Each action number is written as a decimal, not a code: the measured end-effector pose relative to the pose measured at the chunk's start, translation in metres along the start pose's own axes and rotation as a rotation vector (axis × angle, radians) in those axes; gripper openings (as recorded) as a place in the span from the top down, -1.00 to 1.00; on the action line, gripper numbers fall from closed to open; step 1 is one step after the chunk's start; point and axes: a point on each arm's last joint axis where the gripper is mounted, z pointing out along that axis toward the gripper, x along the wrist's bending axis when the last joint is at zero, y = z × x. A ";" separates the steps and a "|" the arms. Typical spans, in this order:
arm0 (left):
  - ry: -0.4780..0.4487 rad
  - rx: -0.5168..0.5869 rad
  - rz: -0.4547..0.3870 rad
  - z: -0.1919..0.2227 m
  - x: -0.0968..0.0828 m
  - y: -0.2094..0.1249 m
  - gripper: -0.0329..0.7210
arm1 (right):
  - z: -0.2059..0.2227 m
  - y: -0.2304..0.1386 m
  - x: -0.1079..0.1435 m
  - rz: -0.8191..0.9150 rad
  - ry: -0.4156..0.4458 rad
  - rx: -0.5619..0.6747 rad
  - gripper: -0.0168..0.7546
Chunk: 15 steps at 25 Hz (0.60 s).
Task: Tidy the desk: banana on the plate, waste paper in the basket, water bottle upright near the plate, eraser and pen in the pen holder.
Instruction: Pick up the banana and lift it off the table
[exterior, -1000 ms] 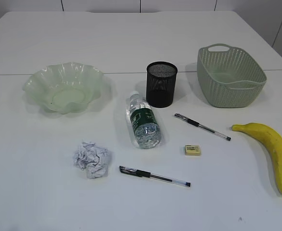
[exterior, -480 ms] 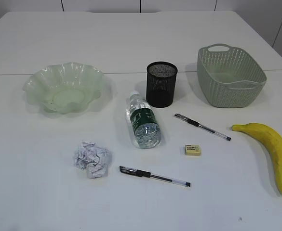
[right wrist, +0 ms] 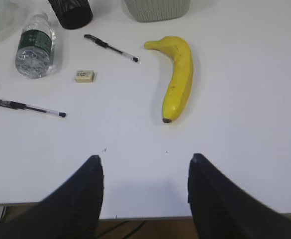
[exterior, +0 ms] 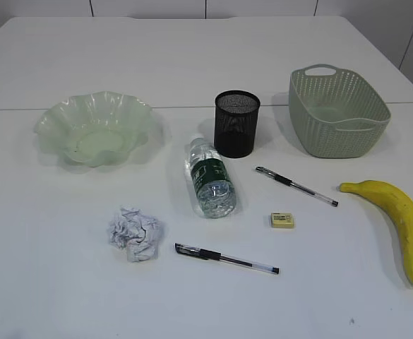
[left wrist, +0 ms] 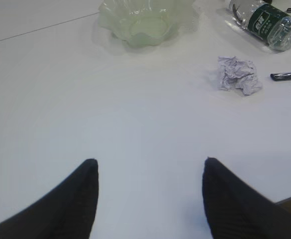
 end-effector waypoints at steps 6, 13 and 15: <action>0.018 0.071 0.011 0.005 0.004 0.002 -0.32 | 0.017 0.030 0.004 -0.024 -0.049 0.147 -0.20; 0.001 0.180 0.006 0.015 0.007 0.017 -0.32 | 0.037 0.087 0.011 -0.071 -0.102 0.172 -0.21; 0.000 0.186 0.005 0.016 0.007 0.019 -0.32 | 0.042 0.105 0.014 -0.076 -0.106 0.173 -0.21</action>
